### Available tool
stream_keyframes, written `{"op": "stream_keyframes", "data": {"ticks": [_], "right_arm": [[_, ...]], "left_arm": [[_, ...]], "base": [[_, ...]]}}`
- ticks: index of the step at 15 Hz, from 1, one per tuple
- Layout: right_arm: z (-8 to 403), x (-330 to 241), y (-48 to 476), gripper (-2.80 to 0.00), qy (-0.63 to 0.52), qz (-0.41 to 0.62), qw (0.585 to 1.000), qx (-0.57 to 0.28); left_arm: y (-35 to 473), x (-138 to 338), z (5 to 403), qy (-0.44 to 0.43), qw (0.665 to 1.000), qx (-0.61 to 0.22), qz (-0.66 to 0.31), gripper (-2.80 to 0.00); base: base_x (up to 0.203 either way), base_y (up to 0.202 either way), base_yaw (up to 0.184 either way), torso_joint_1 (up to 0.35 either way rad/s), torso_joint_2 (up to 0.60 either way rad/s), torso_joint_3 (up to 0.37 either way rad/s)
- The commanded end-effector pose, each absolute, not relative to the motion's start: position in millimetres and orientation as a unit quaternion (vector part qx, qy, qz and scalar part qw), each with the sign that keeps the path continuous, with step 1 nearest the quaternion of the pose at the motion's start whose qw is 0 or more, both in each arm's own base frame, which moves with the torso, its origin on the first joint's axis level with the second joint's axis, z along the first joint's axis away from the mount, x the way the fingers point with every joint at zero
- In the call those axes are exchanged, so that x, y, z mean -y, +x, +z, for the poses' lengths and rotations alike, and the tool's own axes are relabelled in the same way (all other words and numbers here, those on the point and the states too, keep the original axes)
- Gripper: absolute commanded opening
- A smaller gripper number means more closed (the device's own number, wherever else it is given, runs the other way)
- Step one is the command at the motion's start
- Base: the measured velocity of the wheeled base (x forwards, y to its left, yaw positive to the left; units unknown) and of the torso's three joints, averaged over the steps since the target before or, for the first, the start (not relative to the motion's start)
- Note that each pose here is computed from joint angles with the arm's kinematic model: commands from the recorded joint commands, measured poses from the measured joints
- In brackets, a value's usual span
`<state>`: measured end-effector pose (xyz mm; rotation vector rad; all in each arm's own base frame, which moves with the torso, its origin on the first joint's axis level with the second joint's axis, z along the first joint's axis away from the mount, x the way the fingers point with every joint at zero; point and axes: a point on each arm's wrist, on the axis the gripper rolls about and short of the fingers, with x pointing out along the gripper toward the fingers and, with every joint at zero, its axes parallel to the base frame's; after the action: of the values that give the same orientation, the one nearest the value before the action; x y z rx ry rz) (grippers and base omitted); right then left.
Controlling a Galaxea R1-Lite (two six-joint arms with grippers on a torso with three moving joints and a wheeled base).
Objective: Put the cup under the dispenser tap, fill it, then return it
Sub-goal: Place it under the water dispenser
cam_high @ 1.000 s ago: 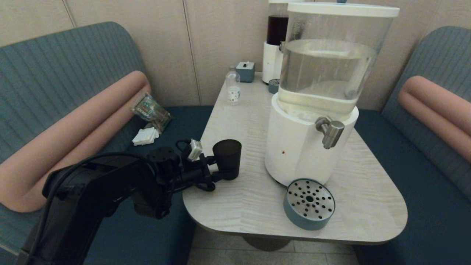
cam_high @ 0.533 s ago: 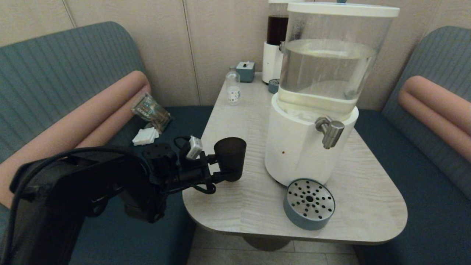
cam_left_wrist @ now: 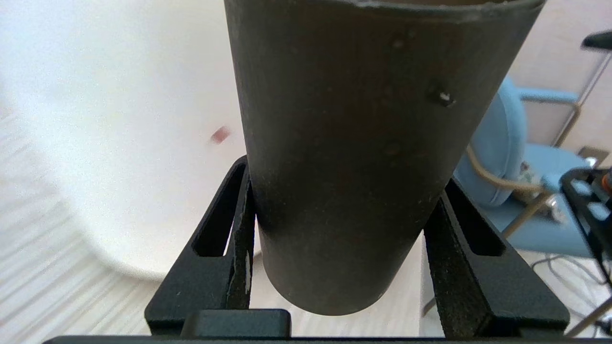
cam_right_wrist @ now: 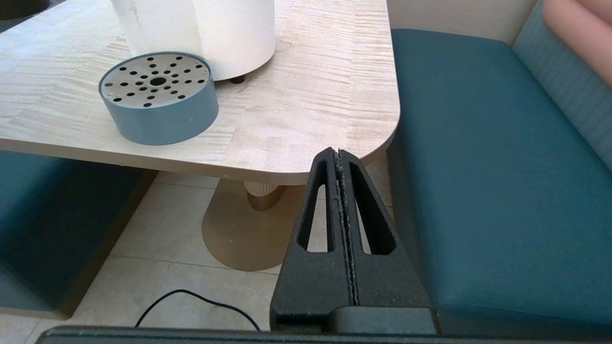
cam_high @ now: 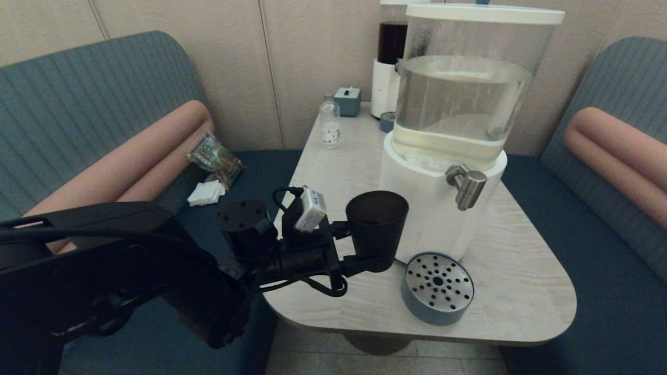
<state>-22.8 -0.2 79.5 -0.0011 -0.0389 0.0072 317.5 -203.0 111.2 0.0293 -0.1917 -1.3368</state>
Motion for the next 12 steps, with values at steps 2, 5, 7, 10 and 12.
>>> {"op": "stream_keyframes", "data": {"ticks": [2,5,7,10,12], "right_arm": [[75.7,0.2,-22.0,-2.8,-0.001,0.004,1.0,0.015],[75.7,0.2,-22.0,-2.8,-0.001,0.004,1.0,0.015],[75.2,0.2,-21.9,-2.8,-0.001,0.004,1.0,0.014],[75.4,0.2,-22.0,-2.8,-0.001,0.004,1.0,0.014],[75.4,0.2,-22.0,-2.8,-0.001,0.004,1.0,0.014]], "left_arm": [[317.7,226.2,106.2,0.01,0.77,0.098,-0.631,-2.8],[330.1,244.9,92.1,0.008,0.767,0.102,-0.634,-2.8],[335.5,259.6,87.9,0.005,0.766,0.113,-0.633,-2.8],[341.0,271.7,79.6,0.003,0.765,0.117,-0.633,-2.8],[339.7,280.1,70.2,0.001,0.76,0.111,-0.64,-2.8]], "base": [[0.0,0.0,0.0,0.0,0.0,0.0],[0.0,0.0,0.0,0.0,0.0,0.0],[0.0,0.0,0.0,0.0,0.0,0.0],[0.0,0.0,0.0,0.0,0.0,0.0],[0.0,0.0,0.0,0.0,0.0,0.0]]}}
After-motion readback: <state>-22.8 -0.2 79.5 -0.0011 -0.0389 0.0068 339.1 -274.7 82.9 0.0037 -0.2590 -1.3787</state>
